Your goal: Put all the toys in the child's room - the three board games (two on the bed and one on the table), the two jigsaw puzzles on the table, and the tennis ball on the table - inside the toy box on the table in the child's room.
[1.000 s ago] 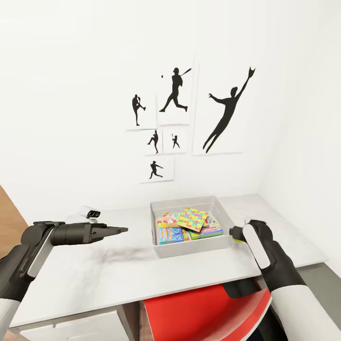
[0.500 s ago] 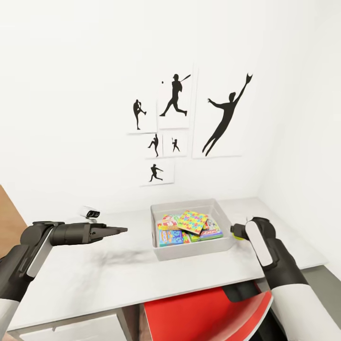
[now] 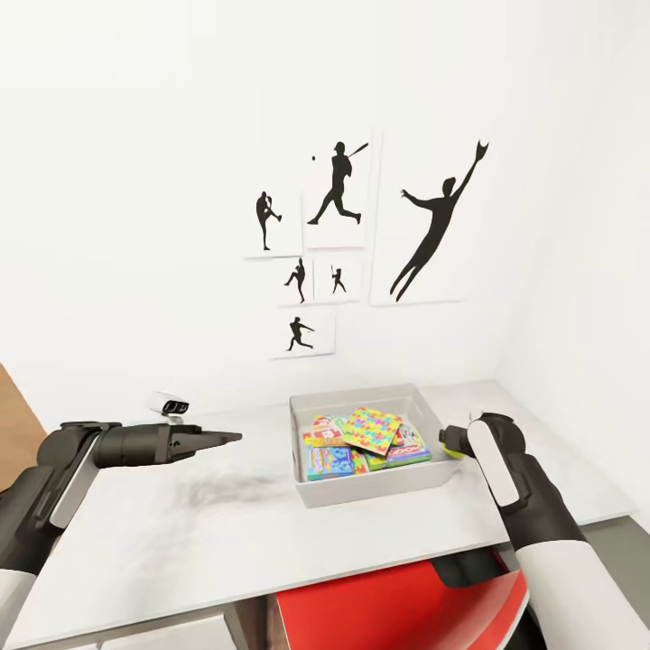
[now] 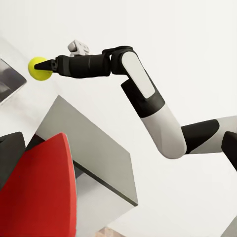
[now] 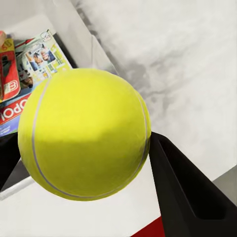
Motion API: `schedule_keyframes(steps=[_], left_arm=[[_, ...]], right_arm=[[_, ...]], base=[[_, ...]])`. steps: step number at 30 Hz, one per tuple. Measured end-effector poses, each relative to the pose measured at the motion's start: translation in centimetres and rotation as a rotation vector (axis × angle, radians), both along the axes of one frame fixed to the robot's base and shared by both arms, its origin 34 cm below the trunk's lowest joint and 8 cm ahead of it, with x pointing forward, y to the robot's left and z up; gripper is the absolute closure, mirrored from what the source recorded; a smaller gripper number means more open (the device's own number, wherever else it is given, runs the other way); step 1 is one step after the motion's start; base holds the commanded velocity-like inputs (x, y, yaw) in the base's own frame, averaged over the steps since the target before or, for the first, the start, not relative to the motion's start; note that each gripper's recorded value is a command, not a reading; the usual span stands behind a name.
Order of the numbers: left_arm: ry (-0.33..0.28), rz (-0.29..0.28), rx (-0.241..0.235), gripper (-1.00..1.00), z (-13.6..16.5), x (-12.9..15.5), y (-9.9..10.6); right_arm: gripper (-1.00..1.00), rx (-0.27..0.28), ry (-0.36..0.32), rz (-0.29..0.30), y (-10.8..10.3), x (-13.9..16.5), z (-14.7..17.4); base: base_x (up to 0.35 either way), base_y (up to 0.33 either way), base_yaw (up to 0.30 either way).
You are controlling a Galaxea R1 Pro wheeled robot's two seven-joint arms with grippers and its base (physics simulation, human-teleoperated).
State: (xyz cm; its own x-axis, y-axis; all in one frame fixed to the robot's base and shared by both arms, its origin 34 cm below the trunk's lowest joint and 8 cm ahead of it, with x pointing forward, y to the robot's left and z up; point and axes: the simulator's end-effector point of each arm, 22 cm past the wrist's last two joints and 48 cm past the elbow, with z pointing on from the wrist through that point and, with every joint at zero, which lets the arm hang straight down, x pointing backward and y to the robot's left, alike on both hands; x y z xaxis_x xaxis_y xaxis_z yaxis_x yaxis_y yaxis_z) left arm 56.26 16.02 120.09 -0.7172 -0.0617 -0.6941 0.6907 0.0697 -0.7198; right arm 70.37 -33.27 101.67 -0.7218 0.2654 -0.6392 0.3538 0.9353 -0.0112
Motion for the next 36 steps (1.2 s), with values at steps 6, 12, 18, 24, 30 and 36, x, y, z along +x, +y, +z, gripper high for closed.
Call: schedule_keyframes(steps=[6, 12, 18, 24, 30, 36], left_arm=[[0.0, 0.0, 0.001, -1.0, 0.0, 0.0, 0.0], [0.001, 0.0, 0.001, -1.0, 0.0, 0.0, 0.0], [0.002, 0.0, 0.001, -1.0, -0.1, 0.0, 0.0], [0.005, 0.0, 0.001, -1.0, -0.3, 0.1, 0.0], [0.013, 0.0, 0.001, -1.0, -0.6, 0.3, 0.0], [0.023, 0.0, 0.001, -1.0, -1.0, 0.4, 0.0]], right_arm=[[1.0, 0.001, 0.0, 0.002, 0.1, 0.0, 0.0], [1.0, 0.0, 0.0, 0.005, 0.2, 0.0, 0.0], [1.0, -0.001, 0.0, 0.005, 0.2, 0.0, 0.0], [1.0, -0.001, 0.004, 0.005, 0.2, 0.1, -0.2], [1.0, -0.001, 0.012, 0.005, 0.2, 0.1, -0.7], [1.0, -0.002, 0.009, 0.005, 0.2, 0.7, -0.5]], base=[[0.135, 0.042, 0.0], [0.108, 0.016, 0.0], [0.012, 0.002, 0.0], [0.001, 0.0, 0.0], [0.0, 0.0, 0.0], [0.0, 0.0, 0.0]])
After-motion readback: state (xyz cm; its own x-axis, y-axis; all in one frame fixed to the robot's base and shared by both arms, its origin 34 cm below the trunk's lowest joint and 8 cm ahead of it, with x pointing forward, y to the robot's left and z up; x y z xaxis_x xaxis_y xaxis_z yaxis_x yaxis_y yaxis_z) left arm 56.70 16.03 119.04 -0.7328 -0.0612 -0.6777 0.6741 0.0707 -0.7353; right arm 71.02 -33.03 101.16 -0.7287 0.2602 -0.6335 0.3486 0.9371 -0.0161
